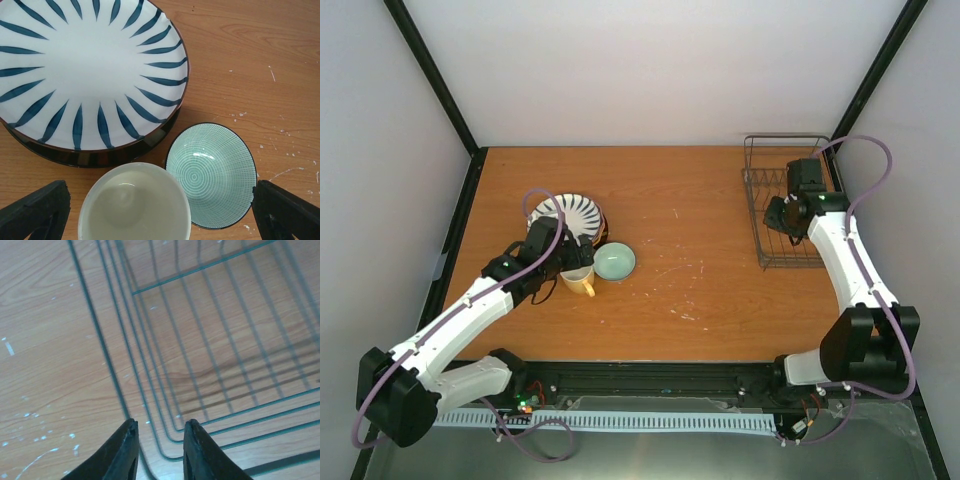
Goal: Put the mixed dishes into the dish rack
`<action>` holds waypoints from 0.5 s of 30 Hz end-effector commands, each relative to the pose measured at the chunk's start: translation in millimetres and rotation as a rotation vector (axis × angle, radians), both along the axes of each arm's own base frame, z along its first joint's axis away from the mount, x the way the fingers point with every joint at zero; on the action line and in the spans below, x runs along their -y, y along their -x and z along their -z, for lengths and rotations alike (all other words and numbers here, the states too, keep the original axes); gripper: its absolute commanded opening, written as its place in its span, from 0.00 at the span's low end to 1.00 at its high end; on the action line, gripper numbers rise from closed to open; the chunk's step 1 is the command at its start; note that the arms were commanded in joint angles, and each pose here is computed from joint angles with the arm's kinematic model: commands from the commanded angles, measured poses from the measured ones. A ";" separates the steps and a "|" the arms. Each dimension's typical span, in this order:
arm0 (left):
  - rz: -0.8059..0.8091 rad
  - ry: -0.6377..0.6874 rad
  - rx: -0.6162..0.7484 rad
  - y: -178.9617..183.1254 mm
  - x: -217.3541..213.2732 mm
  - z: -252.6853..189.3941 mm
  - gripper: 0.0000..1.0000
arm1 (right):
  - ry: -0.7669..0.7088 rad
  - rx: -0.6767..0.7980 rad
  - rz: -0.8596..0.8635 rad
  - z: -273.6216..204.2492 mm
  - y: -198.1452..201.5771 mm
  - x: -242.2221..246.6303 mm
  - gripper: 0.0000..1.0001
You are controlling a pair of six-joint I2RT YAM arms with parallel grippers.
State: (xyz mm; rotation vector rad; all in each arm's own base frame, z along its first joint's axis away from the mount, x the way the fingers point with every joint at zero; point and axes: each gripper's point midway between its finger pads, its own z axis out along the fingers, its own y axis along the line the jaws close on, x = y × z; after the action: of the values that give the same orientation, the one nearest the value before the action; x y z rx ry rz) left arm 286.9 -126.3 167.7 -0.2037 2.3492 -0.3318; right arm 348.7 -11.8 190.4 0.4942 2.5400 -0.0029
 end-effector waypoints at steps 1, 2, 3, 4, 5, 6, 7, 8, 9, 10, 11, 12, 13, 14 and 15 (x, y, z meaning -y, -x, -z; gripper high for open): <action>-0.027 -0.007 0.029 -3.8 -6.4 -3.2 1.00 | -0.112 -0.016 -0.116 -3.8 3.9 -26.4 0.27; -0.029 -0.006 0.032 -4.3 -6.7 -2.9 1.00 | -0.106 -0.013 -0.117 -2.7 5.6 -25.4 0.27; -0.025 -0.004 0.033 -4.9 -5.8 -2.4 1.00 | -0.089 -0.021 -0.107 0.7 8.3 -22.0 0.27; -0.020 -0.001 0.034 -5.7 -4.4 -2.5 1.00 | -0.071 -0.031 -0.094 3.8 10.0 -18.1 0.27; -0.015 0.002 0.036 -6.3 -2.7 -2.4 1.00 | -0.053 -0.044 -0.085 7.5 11.4 -14.6 0.27; -0.011 0.004 0.034 -7.3 -1.6 -1.6 1.00 | -0.039 -0.057 -0.080 11.4 11.9 -12.0 0.26; -0.009 0.005 0.035 -8.4 -0.6 -1.7 1.00 | -0.031 -0.073 -0.075 15.1 11.9 -10.5 0.26; -0.007 0.004 0.034 -9.0 0.0 -1.3 1.00 | -0.035 -0.094 -0.073 18.4 13.1 -10.1 0.26; -0.006 0.003 0.033 -9.8 0.5 -1.2 1.00 | -0.051 -0.105 -0.072 19.8 14.1 -11.4 0.26; -0.007 0.001 0.031 -10.1 0.4 -0.9 1.00 | -0.076 -0.100 -0.079 18.9 14.3 -15.7 0.26; -0.010 0.001 0.031 -10.4 0.0 -1.1 1.00 | -0.104 -0.084 -0.087 15.8 14.0 -20.6 0.27; -0.010 0.000 0.031 -10.0 0.0 -0.7 1.00 | -0.132 -0.068 -0.100 12.1 14.2 -25.9 0.28; -0.011 0.002 0.031 -9.6 -0.4 -0.6 1.00 | -0.152 -0.055 -0.113 8.3 15.0 -30.1 0.30; -0.011 0.002 0.033 -9.0 -0.8 -0.4 1.00 | -0.157 -0.050 -0.119 4.9 17.3 -31.5 0.31; -0.012 0.002 0.034 -8.5 -1.7 0.6 1.00 | -0.149 -0.052 -0.123 3.8 18.9 -30.9 0.32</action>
State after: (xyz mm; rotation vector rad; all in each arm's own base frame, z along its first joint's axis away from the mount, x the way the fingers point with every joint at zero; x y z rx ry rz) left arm 290.6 -126.3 160.8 -0.2081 2.3462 -0.3211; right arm 338.8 10.6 177.5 0.4189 2.6342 0.1465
